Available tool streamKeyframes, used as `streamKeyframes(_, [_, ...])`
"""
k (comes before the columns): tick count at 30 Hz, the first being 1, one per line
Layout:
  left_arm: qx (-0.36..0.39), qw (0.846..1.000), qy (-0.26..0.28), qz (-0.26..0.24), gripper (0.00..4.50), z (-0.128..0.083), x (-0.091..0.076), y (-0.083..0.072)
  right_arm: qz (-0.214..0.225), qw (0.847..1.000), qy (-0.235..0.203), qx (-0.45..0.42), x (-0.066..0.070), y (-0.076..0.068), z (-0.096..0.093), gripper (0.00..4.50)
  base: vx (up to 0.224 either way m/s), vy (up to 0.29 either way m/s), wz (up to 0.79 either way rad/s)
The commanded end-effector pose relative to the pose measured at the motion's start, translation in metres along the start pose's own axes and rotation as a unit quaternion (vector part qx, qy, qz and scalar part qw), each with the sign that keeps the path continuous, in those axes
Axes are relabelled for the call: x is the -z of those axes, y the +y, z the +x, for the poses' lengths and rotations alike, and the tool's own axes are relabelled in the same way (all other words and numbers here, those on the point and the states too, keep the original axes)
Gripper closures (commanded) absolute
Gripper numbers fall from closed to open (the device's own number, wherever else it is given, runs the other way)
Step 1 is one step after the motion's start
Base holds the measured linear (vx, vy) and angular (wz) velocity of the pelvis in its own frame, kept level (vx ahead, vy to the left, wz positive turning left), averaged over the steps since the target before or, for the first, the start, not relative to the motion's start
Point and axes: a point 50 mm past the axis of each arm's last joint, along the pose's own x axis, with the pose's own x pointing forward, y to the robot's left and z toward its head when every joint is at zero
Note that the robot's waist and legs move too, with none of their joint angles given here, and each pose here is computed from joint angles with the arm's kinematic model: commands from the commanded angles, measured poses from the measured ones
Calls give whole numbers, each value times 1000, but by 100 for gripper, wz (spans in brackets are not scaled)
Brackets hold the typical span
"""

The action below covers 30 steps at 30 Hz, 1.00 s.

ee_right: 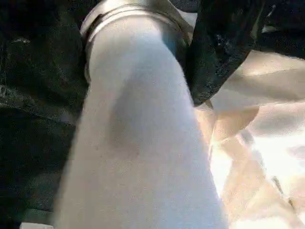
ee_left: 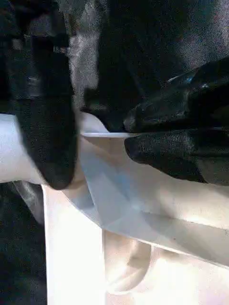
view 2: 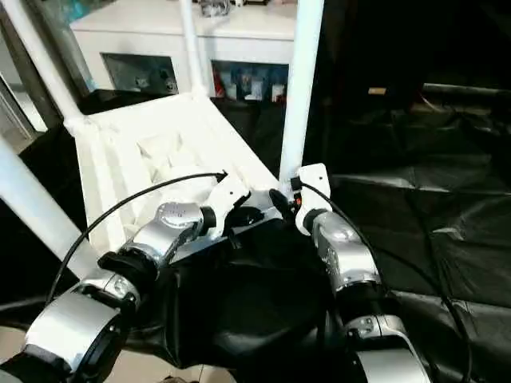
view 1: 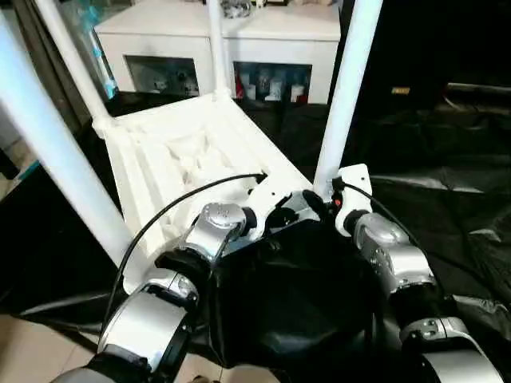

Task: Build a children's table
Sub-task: Rotate leg to tighten

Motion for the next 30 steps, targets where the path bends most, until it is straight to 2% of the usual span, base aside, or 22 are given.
streamKeyframes(1, [48, 997, -43, 35, 450, 8, -23, -11, -13, 996, 13, -88, 7, 27, 4, 96, 0, 0, 0])
streamKeyframes(4, [77, 995, -43, 47, 450, 2, -18, -9, -46, 991, 8, -125, 5, 23, -3, 74, 0, 0, 0])
streamKeyframes(8, [127, 989, -39, 59, 450, -12, -10, -6, -84, 979, 4, -187, 4, 14, -19, 74, 14, -4, 1])
streamKeyframes(11, [157, 985, -37, 66, 450, -21, -6, -4, -93, 971, 2, -221, 1, 9, -29, 74, 37, -9, 1])
streamKeyframes(13, [207, 975, -31, 70, 450, -33, -1, -4, -106, 956, 11, -272, 0, 5, -43, 74, 0, 0, 0])
streamKeyframes(14, [231, 970, -16, 74, 450, -39, 4, -3, -115, 944, 27, -307, 2, 3, -52, 74, 0, 0, 0])
streamKeyframes(20, [265, 962, -3, 72, 450, -51, 10, -2, -113, 930, 51, -346, 4, -3, -67, 74, 0, 0, 0])
streamKeyframes(27, [287, 955, 1, 67, 450, -59, 13, -2, -106, 922, 64, -367, 4, -6, -74, 74, 0, 0, 0])
streamKeyframes(30, [293, 954, 2, 66, 450, -61, 14, -3, -96, 917, 66, -381, 4, -3, -75, 110, 0, 0, 0])
